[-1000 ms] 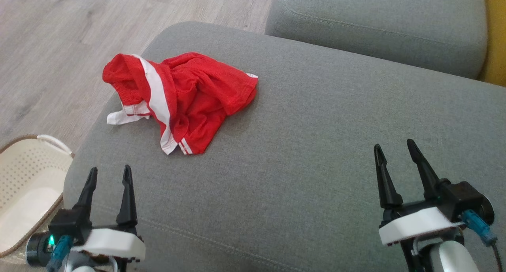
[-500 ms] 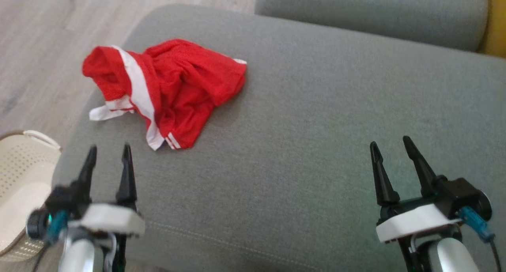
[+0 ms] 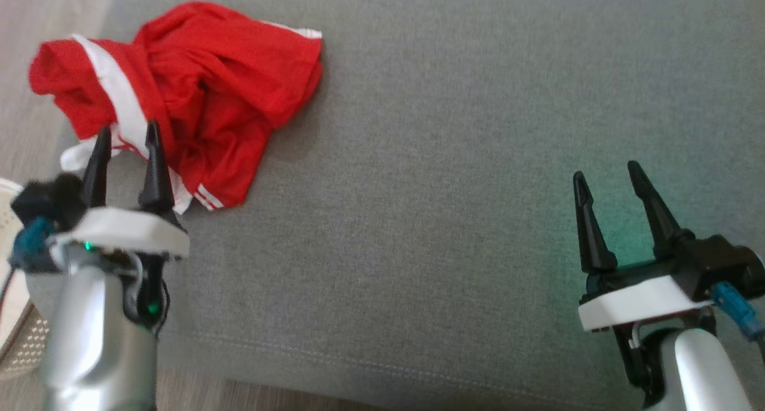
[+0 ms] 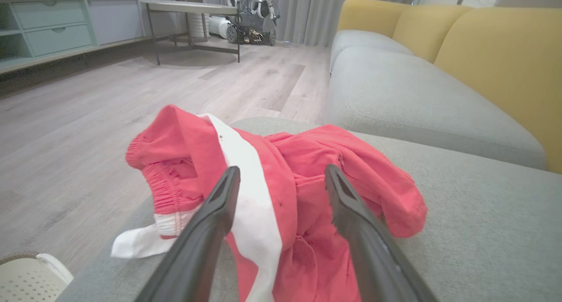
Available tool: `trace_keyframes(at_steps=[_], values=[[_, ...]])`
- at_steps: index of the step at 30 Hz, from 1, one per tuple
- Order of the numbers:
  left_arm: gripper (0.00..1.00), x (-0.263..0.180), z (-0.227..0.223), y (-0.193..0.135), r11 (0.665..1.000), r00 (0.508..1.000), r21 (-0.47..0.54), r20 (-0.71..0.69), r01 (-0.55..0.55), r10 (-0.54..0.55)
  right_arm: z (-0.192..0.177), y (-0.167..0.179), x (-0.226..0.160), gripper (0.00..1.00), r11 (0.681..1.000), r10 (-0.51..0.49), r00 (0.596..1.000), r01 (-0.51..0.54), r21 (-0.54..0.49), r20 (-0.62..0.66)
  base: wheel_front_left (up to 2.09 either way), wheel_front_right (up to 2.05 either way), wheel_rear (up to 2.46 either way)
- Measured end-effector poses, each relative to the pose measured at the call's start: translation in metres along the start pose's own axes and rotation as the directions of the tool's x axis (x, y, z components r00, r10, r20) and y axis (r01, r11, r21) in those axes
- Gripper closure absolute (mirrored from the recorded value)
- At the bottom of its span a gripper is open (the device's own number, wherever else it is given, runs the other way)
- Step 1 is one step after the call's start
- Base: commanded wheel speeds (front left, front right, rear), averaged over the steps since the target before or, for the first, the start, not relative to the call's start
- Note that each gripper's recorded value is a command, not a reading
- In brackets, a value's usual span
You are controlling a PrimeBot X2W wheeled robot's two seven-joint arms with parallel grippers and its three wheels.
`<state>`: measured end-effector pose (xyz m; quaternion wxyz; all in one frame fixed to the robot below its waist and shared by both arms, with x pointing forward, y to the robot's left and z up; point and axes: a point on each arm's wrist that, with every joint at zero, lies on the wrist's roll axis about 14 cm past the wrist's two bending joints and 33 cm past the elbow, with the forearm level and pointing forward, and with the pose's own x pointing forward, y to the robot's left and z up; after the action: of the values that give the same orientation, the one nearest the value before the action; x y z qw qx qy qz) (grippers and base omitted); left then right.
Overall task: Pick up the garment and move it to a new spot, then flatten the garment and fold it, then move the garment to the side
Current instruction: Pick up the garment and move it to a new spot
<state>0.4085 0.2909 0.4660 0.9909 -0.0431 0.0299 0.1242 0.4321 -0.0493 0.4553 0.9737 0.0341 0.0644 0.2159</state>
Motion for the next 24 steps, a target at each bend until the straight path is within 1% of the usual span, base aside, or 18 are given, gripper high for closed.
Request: trace_keyframes(at_steps=[6, 7, 8, 9, 12, 16, 17, 18, 22, 24], values=[[0.0, 0.026, -0.029, 0.007, 0.999, 0.995, -0.03, -0.103, -0.02, 0.017, -0.01, -0.006, 0.015, 0.0, 1.0, -0.001, 1.0, 0.001, 0.006, -0.018, 0.0, 0.0, 0.0], [0.0, 0.026, -0.029, 0.007, 0.999, 0.995, -0.03, -0.103, -0.02, 0.017, -0.01, -0.006, 0.015, 0.0, 1.0, -0.001, 1.0, 0.001, 0.006, -0.018, 0.0, 0.0, 0.0], [0.0, 0.028, -0.042, 0.011, 0.999, 0.988, -0.04, -0.15, -0.034, 0.028, -0.014, -0.006, 0.018, 0.0, 1.0, 0.001, 1.0, -0.001, 0.009, -0.03, 0.0, 0.0, 0.0], [0.0, 0.028, -0.042, 0.011, 0.999, 0.988, -0.04, -0.15, -0.034, 0.028, -0.014, -0.006, 0.018, 0.0, 1.0, 0.001, 1.0, -0.001, 0.009, -0.03, 0.0, 0.0, 0.0], [0.0, 0.026, -0.062, 0.021, 0.996, 0.971, -0.049, -0.231, -0.072, 0.059, -0.016, -0.005, 0.021, 0.0, 1.0, 0.006, 0.999, -0.006, 0.011, -0.033, 0.0, 0.0, 0.0], [0.0, 0.025, -0.073, 0.03, 0.994, 0.956, -0.048, -0.281, -0.095, 0.078, -0.015, -0.004, 0.021, 0.0, 1.0, 0.008, 0.999, -0.008, 0.01, -0.034, 0.0, 0.0, 0.0], [0.72, 0.025, -0.073, 0.029, 0.994, 0.955, -0.054, -0.285, -0.097, 0.078, -0.014, -0.004, 0.021, 0.0, 1.0, 0.008, 0.999, -0.008, 0.009, -0.032, 0.0, 0.0, 0.0], [1.0, 0.026, -0.073, 0.029, 0.994, 0.955, -0.056, -0.287, -0.097, 0.077, -0.013, -0.004, 0.021, 0.0, 1.0, 0.007, 1.0, -0.007, 0.008, -0.03, 0.0, 0.0, 0.0], [1.0, 0.027, -0.068, 0.028, 0.997, 0.96, -0.035, -0.274, -0.073, 0.061, -0.008, -0.004, 0.021, 0.0, 1.0, 0.006, 1.0, -0.006, 0.003, -0.019, 0.0, 0.0, 0.0], [1.0, 0.028, -0.059, 0.033, 0.998, 0.966, 0.01, -0.253, -0.062, 0.063, -0.005, -0.004, 0.02, 0.0, 1.0, 0.006, 1.0, -0.006, 0.0, -0.013, 0.0, 0.0, 0.0]])
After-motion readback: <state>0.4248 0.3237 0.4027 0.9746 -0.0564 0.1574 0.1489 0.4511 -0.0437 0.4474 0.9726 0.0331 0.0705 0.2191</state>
